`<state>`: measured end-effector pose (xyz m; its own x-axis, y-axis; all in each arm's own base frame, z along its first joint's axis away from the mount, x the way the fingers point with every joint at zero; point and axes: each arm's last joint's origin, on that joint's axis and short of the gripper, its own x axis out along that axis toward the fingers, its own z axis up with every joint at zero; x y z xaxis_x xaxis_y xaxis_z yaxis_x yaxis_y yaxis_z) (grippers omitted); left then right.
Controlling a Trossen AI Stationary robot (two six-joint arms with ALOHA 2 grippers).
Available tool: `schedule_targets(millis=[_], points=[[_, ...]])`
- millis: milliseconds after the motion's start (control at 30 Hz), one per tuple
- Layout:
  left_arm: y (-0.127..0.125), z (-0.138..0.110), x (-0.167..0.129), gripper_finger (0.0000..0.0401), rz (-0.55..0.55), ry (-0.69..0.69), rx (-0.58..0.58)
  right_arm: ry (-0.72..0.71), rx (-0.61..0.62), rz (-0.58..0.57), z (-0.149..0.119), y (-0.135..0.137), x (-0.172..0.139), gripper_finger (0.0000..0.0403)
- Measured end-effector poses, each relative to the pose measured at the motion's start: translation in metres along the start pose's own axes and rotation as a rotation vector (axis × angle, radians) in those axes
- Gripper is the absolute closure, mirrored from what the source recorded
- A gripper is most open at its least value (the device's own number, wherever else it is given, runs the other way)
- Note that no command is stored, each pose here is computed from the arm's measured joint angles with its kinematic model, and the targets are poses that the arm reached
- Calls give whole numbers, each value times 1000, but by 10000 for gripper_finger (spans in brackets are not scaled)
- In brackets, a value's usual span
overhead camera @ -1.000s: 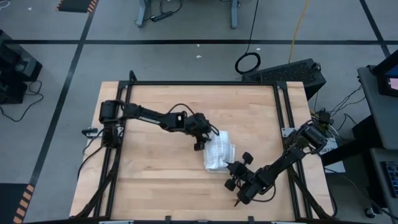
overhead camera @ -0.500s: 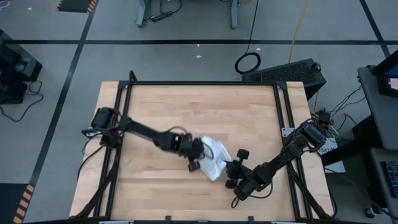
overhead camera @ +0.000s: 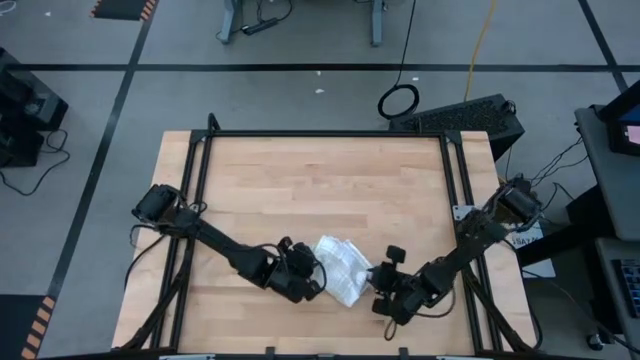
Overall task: Roll towel
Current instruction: Roll the white kitchen towel
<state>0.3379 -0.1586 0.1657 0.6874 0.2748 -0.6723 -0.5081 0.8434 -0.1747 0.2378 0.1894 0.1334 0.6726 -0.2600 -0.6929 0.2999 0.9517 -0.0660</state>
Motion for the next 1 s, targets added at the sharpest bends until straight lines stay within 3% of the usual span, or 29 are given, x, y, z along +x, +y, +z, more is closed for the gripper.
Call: schedule_targets(millis=[133,267,400,567,733,867,1000], points=[[-5,-4,-4,379,-17,-9,93,-11,34,55,-2,4,-25,258],[-10,-6,-20,379,-30,-39,271,-12,88,140,-12,15,-43,229],[-14,-6,-38,361,-54,-52,467,-201,57,205,-29,46,-47,225],[-17,-10,-54,282,-116,-12,558,-352,-128,186,-50,72,-24,210],[-22,-24,-56,172,-186,70,551,-394,-286,93,-47,91,5,151],[-22,-41,-67,102,-104,46,639,-445,-400,-22,-41,108,12,98],[-15,-55,-91,80,-2,39,729,-462,-468,-75,-38,121,5,74]])
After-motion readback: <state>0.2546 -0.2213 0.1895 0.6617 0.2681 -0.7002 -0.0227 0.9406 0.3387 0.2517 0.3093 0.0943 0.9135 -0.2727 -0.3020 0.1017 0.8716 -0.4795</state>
